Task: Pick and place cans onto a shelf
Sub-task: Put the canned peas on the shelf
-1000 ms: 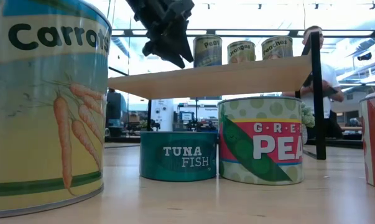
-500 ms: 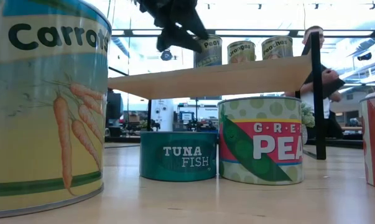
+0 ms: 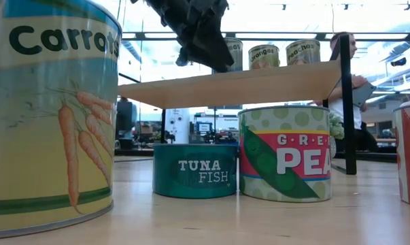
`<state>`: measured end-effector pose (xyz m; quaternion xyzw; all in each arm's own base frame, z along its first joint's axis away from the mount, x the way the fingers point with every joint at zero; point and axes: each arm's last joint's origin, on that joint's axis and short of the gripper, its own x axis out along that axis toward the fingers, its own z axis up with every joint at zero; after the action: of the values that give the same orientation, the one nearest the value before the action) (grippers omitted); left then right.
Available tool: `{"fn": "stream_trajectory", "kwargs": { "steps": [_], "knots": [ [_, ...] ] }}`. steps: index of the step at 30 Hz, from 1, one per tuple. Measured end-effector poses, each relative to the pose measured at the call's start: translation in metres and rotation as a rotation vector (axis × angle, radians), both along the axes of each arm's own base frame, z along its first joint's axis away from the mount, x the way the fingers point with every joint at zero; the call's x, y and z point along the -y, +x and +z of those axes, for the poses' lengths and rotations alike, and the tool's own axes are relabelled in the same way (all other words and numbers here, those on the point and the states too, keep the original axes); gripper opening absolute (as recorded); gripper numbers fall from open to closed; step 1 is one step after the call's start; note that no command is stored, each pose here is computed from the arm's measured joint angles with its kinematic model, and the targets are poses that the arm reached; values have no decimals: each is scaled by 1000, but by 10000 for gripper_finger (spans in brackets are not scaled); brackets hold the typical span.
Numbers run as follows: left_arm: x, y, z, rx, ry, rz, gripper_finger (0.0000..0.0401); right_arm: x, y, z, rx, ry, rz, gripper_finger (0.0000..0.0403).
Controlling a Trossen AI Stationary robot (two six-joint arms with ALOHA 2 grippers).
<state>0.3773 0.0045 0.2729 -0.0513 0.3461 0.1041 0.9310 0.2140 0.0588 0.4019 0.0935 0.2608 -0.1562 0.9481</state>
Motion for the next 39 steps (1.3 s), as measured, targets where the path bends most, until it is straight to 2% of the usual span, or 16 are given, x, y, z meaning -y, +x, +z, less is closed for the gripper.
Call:
{"fn": "stream_trajectory", "kwargs": {
  "steps": [17,30,34,39],
  "knots": [
    [-31,-1,1,7,3,106,181,0,0,0,-1,-7,2,347],
    [-42,-2,2,10,47,74,181,0,0,0,-3,-16,2,347],
    [-47,-9,3,-32,-3,44,181,1,0,0,-2,-19,-3,347],
    [-57,-19,7,-77,35,109,181,1,1,1,7,-16,-4,347]
  ]
}}
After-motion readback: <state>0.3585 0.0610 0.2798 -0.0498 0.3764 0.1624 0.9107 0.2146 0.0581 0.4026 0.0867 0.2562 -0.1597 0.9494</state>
